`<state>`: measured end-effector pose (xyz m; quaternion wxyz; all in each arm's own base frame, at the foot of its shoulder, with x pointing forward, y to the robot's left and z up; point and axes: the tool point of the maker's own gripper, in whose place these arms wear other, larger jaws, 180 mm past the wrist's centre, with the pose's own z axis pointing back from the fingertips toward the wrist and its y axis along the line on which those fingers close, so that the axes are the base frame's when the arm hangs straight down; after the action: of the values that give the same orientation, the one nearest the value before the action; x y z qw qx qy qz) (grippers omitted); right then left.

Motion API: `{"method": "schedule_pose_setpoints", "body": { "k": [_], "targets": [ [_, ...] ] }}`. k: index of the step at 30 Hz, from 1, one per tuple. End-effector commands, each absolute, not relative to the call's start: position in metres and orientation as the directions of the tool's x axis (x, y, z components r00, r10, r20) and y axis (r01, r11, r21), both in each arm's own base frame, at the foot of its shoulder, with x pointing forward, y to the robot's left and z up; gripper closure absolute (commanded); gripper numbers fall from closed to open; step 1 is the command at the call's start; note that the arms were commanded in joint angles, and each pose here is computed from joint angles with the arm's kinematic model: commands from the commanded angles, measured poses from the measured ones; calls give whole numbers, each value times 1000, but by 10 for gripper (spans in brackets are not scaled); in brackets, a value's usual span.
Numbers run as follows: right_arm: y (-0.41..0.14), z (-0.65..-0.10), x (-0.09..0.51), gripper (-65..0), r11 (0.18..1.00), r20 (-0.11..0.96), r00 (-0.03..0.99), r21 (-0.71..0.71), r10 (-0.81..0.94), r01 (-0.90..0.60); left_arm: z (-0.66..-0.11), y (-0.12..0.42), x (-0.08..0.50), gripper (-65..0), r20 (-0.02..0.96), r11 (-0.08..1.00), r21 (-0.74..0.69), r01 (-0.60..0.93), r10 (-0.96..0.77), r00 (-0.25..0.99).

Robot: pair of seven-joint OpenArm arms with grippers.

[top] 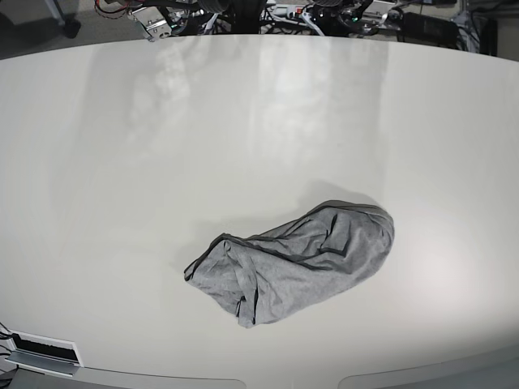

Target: Layout the t-shirt on the table in an organized manner, then fold the t-shirt properly

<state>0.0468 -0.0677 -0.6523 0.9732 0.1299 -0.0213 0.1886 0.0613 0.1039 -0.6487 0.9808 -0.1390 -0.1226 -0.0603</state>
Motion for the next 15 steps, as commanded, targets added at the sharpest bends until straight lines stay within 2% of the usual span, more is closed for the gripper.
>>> {"method": "schedule_pose_setpoints", "body": {
  "k": [1,15],
  "targets": [
    [-61,-648,62,-19,881,122,922,270,368,-387,-647,102,65,0,272,951,-262,161,-87,958],
    [-64,-643,87,-19,887,144,913,221,382,-406,-648,104,62,0,275,952,-253,170,-98,956]
  ]
}}
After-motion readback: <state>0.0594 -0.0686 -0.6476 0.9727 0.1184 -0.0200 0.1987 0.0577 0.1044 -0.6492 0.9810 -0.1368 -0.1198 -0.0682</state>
